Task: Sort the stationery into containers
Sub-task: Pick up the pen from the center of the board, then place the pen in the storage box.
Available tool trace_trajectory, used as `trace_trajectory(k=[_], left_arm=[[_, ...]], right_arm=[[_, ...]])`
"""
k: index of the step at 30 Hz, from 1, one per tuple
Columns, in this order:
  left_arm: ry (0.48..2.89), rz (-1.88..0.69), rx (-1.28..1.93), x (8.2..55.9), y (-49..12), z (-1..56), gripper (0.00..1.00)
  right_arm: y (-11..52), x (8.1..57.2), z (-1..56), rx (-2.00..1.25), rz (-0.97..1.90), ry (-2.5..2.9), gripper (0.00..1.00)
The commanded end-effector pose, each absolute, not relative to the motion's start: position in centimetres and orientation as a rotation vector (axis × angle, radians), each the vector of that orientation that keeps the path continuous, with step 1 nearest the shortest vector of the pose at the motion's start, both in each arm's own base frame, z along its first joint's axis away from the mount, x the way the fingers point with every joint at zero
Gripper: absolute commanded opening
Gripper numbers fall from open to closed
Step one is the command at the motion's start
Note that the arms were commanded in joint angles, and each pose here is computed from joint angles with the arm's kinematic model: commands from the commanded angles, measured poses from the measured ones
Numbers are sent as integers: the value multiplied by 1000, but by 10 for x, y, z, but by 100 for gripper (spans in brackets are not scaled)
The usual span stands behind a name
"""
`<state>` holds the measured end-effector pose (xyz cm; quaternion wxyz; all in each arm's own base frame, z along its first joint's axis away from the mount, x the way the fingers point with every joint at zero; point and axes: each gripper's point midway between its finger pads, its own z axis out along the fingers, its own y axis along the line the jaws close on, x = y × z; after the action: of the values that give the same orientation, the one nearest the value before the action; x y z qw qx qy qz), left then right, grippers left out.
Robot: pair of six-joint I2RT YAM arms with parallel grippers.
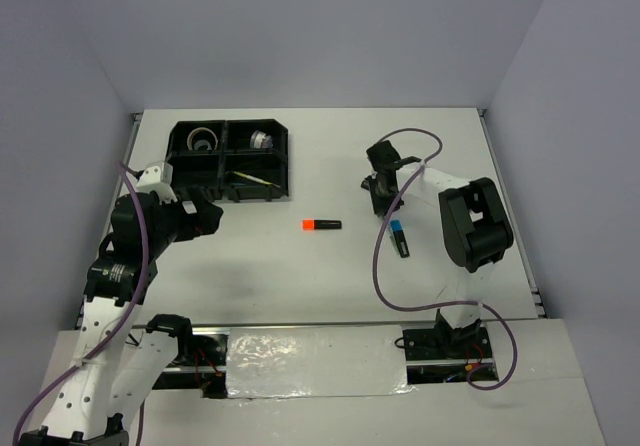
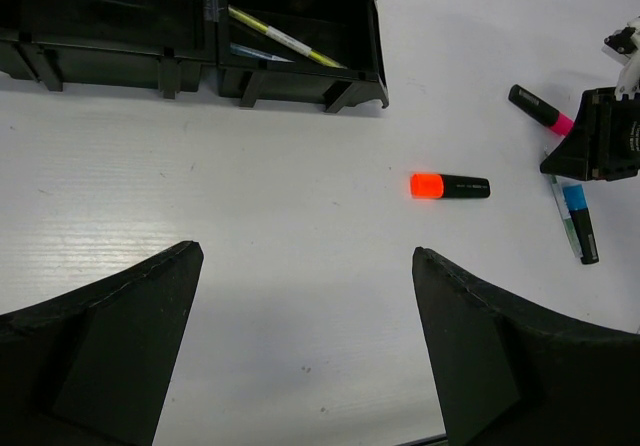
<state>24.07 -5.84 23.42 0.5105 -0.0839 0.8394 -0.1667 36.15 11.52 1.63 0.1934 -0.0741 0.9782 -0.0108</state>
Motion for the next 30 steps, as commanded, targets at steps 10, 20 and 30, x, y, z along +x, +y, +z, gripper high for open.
trace_trajectory(k=[10, 20, 30], left_arm=[[1976, -398, -176, 244, -59, 243, 99], [1976, -399, -177, 244, -59, 243, 99], [1977, -401, -165, 244, -60, 242, 99]], right_arm=[[231, 340, 75, -470, 605, 2527, 2], [368, 384, 216, -984, 734, 1946, 0], [465, 436, 288, -1009, 698, 1503, 0]])
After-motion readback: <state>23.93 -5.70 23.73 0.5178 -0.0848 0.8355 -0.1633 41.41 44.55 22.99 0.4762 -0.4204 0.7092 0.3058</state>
